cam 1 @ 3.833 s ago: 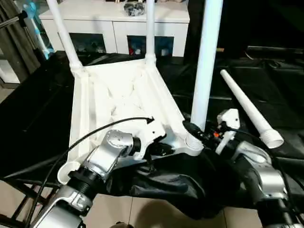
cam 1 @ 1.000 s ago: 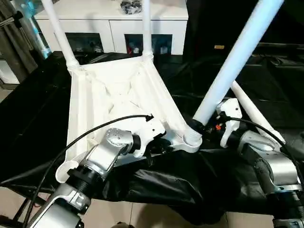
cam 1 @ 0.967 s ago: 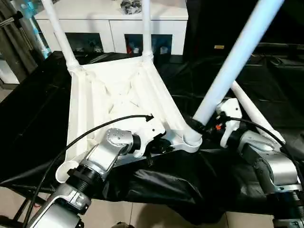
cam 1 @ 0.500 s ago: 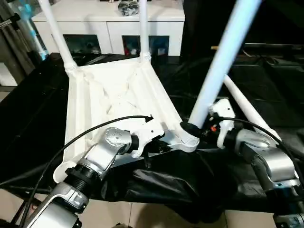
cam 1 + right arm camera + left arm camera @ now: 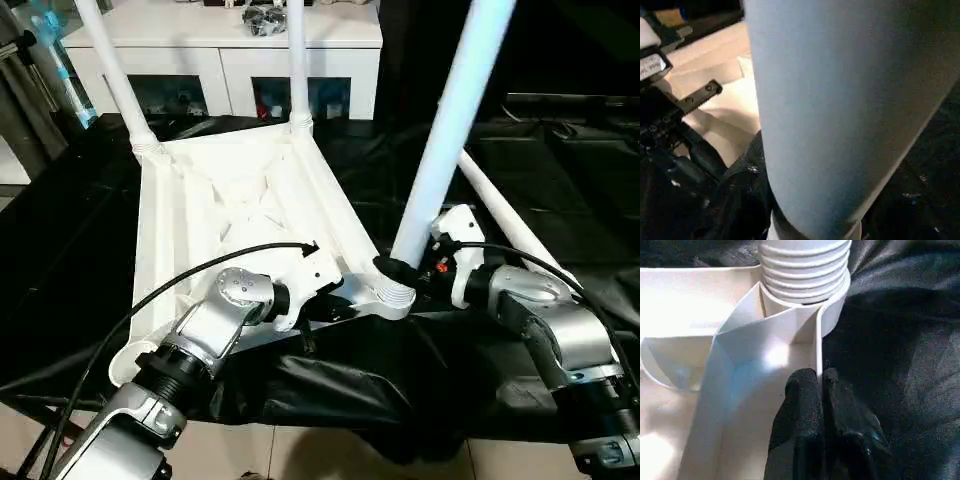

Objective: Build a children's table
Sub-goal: Insert table leg to table base

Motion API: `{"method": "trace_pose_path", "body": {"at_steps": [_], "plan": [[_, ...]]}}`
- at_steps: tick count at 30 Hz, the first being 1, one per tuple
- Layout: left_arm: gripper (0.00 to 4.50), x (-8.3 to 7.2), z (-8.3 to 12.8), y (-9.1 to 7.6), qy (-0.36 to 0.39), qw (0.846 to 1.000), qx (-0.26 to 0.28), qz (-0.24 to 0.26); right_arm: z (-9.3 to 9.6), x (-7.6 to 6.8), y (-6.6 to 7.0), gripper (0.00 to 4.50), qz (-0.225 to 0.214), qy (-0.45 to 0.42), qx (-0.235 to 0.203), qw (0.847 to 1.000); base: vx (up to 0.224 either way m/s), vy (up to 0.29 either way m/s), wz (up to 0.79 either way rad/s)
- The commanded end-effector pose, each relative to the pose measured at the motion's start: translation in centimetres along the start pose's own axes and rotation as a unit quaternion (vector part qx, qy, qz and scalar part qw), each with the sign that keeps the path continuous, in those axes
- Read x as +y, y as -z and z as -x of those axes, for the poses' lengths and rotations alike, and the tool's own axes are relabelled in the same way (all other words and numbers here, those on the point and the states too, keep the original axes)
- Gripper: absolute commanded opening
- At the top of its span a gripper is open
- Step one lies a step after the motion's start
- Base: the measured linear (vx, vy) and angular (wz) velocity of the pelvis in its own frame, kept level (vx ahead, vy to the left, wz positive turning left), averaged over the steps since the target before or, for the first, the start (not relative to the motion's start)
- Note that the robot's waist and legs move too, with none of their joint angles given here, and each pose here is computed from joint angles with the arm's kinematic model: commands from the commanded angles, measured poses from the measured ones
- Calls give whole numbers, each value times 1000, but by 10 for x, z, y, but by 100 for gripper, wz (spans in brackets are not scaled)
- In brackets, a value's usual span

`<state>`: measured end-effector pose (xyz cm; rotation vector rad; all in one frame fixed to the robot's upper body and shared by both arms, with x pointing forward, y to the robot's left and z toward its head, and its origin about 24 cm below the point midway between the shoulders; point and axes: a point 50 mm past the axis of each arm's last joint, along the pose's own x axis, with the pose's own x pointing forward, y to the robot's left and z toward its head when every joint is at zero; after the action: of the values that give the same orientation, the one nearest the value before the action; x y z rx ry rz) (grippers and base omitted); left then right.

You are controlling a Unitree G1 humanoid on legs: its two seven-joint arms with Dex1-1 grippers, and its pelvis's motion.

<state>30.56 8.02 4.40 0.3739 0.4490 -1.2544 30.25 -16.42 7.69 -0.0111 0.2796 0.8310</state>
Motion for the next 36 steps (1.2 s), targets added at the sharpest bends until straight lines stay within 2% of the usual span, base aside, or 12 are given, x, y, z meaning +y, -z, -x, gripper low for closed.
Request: {"method": "trace_pose_path", "body": {"at_steps": [1, 6, 12, 17, 21, 26, 32, 36], "plan": [[0, 0, 1, 6, 10, 1000, 17, 9, 9, -10, 19, 188, -38, 41, 18, 998, 0, 0, 0], [0, 2, 2, 7, 3, 1000, 20, 9, 21, -12, 31, 188, -66, 67, -3, 996, 0, 0, 0], [0, 4, 3, 6, -4, 1000, 21, 5, 25, 3, 39, 188, -51, 55, 9, 997, 0, 0, 0], [0, 3, 3, 5, 8, 1000, 23, -2, 14, 14, 38, 188, -28, 29, 24, 999, 0, 0, 0], [0, 1, 3, 5, 16, 1000, 24, -8, 4, 16, 34, 188, -12, 7, 45, 999, 0, 0, 0], [0, 1, 3, 5, 18, 1000, 24, -6, -1, 18, 37, 188, 0, -32, 79, 996, 0, 0, 0], [0, -2, 5, 5, 29, 999, 19, -8, -5, 21, 40, 188, 12, -74, 91, 993, 0, 0, 0], [0, -7, 6, 1, 62, 998, -1, -27, -5, 25, 41, 188, 22, -115, 86, 989, 0, 0, 0]]}}
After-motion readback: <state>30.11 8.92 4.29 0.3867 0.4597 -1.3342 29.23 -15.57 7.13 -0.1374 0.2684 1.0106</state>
